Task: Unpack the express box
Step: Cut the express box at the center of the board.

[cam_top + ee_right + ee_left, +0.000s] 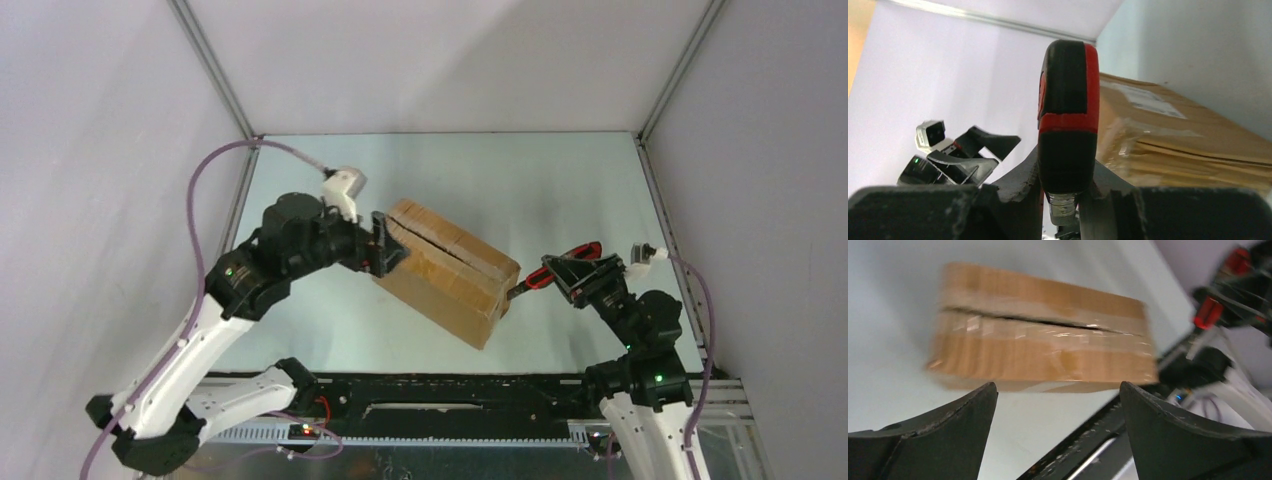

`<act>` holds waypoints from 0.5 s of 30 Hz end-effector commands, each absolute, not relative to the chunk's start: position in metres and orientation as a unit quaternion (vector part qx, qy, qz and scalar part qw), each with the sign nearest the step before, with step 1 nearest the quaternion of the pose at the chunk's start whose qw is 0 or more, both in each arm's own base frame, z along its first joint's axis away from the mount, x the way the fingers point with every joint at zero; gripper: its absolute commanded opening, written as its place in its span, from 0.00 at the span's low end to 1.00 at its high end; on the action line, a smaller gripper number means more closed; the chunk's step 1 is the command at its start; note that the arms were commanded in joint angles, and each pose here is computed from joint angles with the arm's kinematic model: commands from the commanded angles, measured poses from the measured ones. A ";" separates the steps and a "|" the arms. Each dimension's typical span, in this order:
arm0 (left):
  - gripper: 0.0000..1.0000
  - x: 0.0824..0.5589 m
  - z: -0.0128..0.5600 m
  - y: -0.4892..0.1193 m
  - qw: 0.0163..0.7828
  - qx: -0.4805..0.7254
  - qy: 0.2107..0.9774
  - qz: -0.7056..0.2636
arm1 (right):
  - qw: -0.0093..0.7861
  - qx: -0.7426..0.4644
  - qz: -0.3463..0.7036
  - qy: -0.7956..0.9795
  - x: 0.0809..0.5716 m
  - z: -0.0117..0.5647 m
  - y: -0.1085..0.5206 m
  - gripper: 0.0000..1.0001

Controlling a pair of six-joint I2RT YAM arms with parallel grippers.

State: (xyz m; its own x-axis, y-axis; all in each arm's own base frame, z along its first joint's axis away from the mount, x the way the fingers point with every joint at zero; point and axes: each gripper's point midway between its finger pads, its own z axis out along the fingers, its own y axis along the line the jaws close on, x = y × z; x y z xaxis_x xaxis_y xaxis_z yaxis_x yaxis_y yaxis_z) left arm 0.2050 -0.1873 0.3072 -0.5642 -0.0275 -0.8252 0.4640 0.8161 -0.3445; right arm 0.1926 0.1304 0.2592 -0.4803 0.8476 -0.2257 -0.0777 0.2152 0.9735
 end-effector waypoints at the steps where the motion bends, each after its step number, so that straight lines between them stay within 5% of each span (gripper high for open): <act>1: 0.97 0.162 0.356 -0.275 0.409 0.310 0.745 -0.426 | 0.452 0.193 0.622 0.609 0.171 0.344 0.146 0.00; 15: 0.99 0.107 0.370 -0.368 0.279 0.325 0.650 -0.628 | 0.473 0.127 0.642 0.590 0.163 0.400 0.191 0.00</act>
